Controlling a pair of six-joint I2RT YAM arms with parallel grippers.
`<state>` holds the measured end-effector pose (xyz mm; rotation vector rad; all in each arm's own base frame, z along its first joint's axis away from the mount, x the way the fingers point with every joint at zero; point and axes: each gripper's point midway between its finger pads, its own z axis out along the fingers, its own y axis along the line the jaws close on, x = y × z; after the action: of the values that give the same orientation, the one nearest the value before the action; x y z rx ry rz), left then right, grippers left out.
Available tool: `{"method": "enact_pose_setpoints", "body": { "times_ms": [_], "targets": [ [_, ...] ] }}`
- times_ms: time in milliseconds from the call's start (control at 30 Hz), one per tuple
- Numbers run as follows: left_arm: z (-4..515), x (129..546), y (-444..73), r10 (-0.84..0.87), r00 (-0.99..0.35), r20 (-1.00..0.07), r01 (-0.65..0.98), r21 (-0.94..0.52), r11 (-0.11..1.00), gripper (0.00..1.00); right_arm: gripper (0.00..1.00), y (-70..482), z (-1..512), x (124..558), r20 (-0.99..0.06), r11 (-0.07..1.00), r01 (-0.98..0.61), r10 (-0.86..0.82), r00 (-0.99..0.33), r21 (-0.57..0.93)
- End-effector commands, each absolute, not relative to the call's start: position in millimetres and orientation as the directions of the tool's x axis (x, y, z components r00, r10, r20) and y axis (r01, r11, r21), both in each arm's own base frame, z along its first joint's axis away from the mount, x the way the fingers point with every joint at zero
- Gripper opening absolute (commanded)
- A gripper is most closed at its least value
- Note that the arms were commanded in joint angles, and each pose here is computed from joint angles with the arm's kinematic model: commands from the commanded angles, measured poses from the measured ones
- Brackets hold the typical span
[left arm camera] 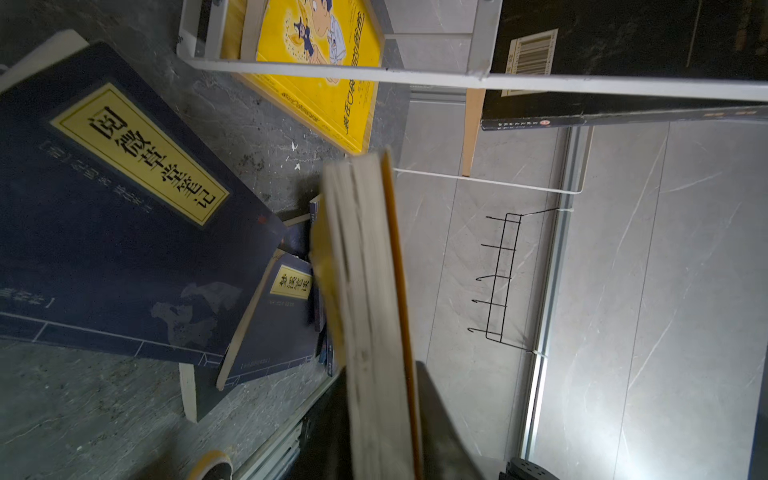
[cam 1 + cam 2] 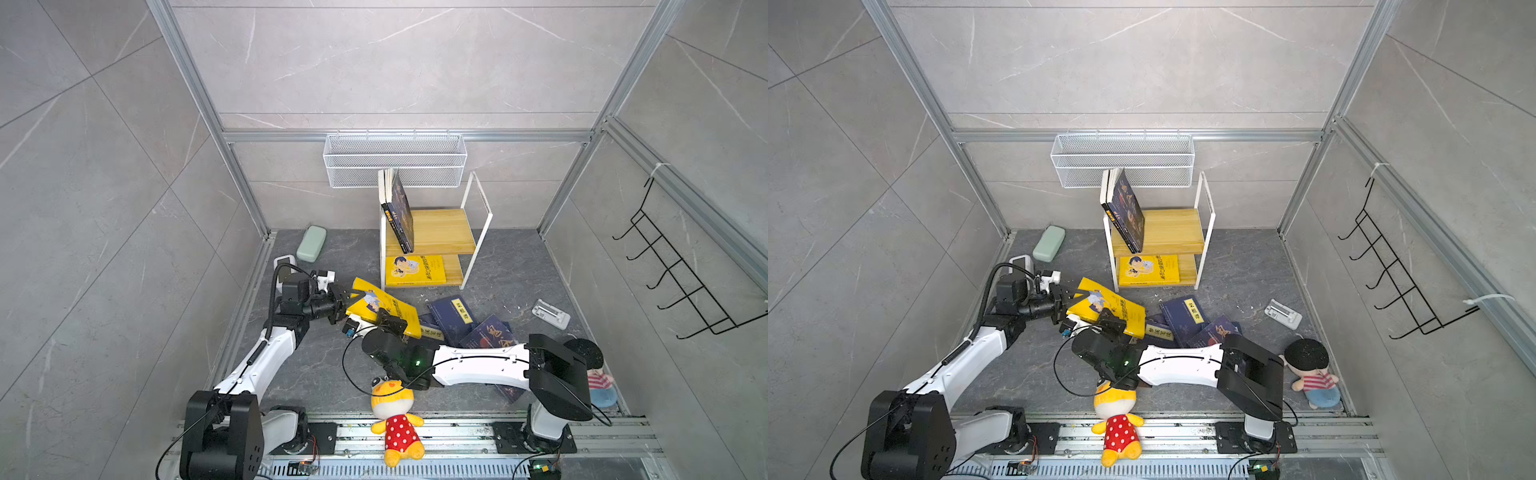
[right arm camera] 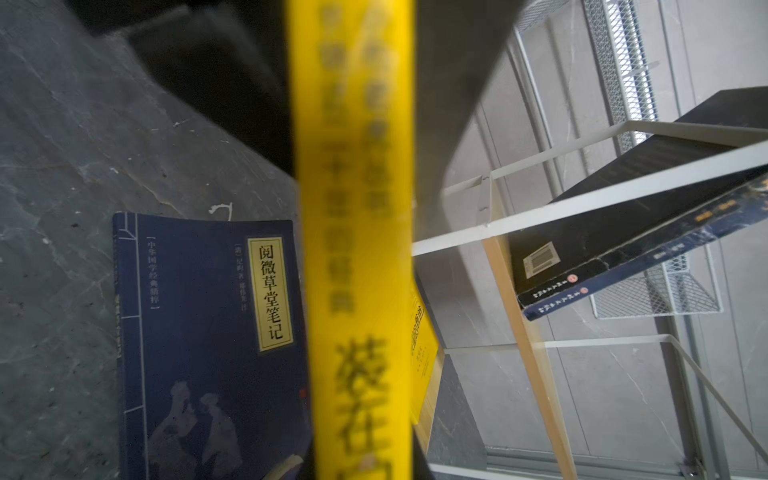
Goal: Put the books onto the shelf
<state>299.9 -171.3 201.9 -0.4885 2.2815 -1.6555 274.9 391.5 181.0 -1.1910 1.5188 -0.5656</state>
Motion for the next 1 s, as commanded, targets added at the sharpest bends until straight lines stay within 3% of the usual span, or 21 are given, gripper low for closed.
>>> {"method": "enact_pose_setpoints", "body": {
  "times_ms": [0, 167, 600, 767, 967],
  "targets": [
    [223.2, 304.4, -156.1, -0.442, -0.879, -0.182, 0.013, -0.933, 0.359, 0.69, 0.0, 365.0, 203.6, 285.5, -0.428, 0.379, -0.348, -0.901, 0.073, -0.857],
    [219.5, 306.3, -129.0, -0.423, -0.826, -0.372, 0.113, -0.845, 0.522, 1.0, 0.0, 351.4, 218.4, 276.4, -0.326, 0.237, -0.379, -0.926, 0.19, -0.895],
    [223.7, 299.2, -81.6, -0.286, -0.721, -0.631, 0.216, -0.596, 0.773, 1.0, 0.0, 287.2, 223.0, 317.8, -0.051, -0.049, -0.446, -0.976, 0.21, -0.894],
    [227.0, 286.8, -84.8, -0.178, -0.695, -0.697, 0.319, -0.52, 0.792, 1.0, 0.0, 283.0, 215.2, 341.7, -0.069, -0.031, -0.454, -0.977, 0.203, -0.89],
    [228.4, 284.7, -77.8, -0.148, -0.668, -0.729, 0.318, -0.46, 0.829, 1.0, 0.0, 298.2, 212.5, 373.3, -0.127, 0.028, -0.393, -0.965, 0.229, -0.919]
  ]
}}
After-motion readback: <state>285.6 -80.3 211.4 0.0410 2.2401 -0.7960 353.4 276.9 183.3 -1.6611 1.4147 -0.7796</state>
